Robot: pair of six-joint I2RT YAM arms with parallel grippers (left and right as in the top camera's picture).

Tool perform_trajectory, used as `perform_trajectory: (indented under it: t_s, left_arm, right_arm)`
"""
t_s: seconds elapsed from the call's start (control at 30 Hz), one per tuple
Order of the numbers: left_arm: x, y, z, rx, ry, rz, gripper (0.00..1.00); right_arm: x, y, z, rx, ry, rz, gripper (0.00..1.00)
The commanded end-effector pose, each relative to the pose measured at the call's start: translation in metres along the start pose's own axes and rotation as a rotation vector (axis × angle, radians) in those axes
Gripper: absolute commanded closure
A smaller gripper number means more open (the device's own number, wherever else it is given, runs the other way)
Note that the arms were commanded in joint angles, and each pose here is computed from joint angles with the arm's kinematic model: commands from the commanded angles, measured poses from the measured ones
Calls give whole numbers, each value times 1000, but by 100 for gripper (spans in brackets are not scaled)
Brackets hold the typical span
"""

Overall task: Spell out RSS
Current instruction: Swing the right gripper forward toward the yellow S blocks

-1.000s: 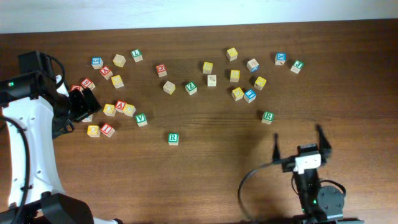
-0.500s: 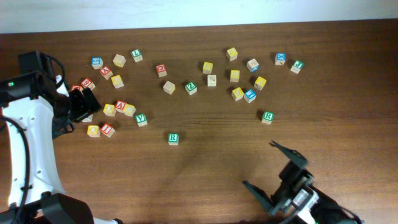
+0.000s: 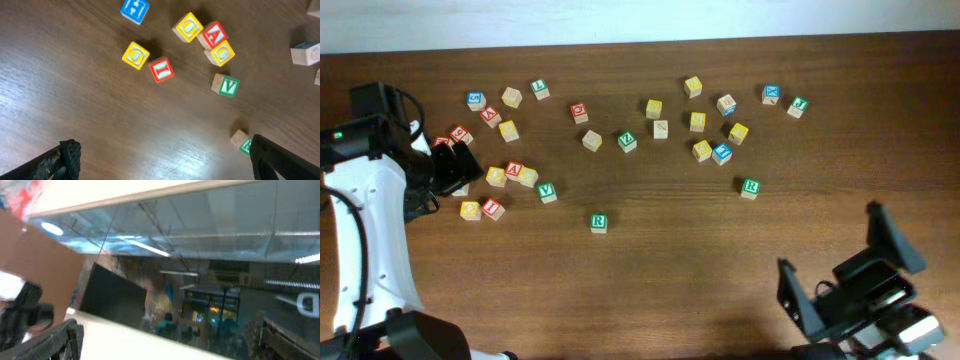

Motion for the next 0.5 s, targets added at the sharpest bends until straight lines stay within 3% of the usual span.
perform_trajectory:
  t_s: [0.0,0.13,0.23,0.47]
  left_arm:
    - [0,0,0,6,-1,-7,1]
    - [0,0,0,6,-2,-7,1]
    - [0,0,0,6,-1,-7,1]
    - [0,0,0,6,-1,-7,1]
  right_arm:
    - [42,-19,21,-48,79,-46,2]
    - [95,-48,4,31,363,-75,2]
    - [131,-72,-31,68,607,-81,2]
    - [197,-99,-105,307,939,29,2]
Point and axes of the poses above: each gripper's point midway between its finger pads, its own x axis out along the fingers, its own y axis along the line the jaws close on, z = x × y, the point moved 9 cm from there along -x, back along the fingers, and after that the axes turned 6 degrees about x, right-handed, at the moved point
